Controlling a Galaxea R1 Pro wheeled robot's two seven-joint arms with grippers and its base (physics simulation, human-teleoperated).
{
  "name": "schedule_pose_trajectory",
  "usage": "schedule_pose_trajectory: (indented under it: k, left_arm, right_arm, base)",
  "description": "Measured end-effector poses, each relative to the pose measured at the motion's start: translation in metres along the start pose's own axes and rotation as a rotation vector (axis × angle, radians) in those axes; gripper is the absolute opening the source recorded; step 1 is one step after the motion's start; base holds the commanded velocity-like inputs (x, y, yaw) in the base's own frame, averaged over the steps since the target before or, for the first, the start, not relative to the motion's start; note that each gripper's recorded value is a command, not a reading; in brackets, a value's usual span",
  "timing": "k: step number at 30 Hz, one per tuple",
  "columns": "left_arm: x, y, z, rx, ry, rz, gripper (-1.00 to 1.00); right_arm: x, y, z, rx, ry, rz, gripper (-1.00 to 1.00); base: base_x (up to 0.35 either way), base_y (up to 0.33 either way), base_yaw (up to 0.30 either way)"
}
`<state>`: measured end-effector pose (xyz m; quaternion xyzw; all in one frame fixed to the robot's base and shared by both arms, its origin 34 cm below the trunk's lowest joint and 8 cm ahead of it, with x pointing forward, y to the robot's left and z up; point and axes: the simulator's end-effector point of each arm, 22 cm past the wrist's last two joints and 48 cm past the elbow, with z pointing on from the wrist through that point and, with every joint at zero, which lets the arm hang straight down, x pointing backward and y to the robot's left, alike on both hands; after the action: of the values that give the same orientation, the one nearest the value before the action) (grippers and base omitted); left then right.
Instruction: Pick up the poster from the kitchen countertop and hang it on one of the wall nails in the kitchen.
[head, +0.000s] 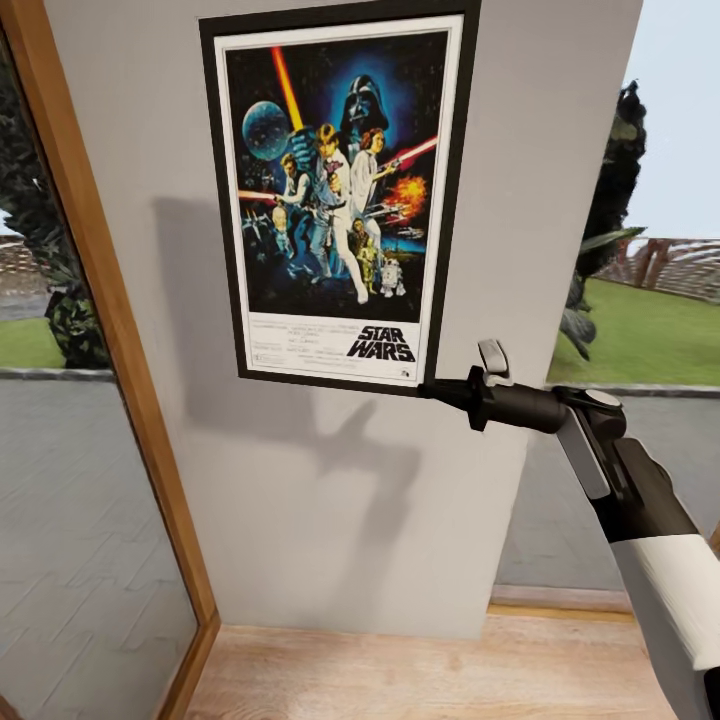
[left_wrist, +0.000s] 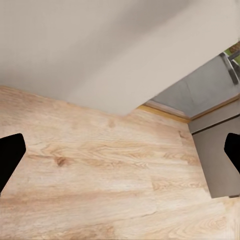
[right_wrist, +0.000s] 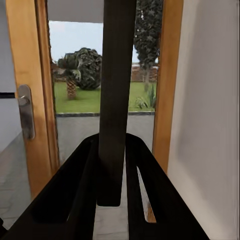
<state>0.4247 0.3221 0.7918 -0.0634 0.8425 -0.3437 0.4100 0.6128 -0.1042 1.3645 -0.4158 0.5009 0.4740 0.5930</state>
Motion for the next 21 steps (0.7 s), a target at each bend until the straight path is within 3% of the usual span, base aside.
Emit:
schedule_pose_trajectory:
  k: [13,21]
  left_arm:
    - [0.0000,0.0002,0.0001,-0.001,0.000,0.000,1.00]
    - [-0.0001,0.0004,0.0003,-0.001,0.000,-0.001,1.00]
  right_arm:
    - [0.0001,-0.0002,0.0000,0.000,0.000,0.000,-1.00]
    - [0.0005,-0.0009,0.0000,0.001,0.000,0.001,-1.00]
  base:
    - [0.311,0.000,0.000]
    - [0.079,0.000,0.000]
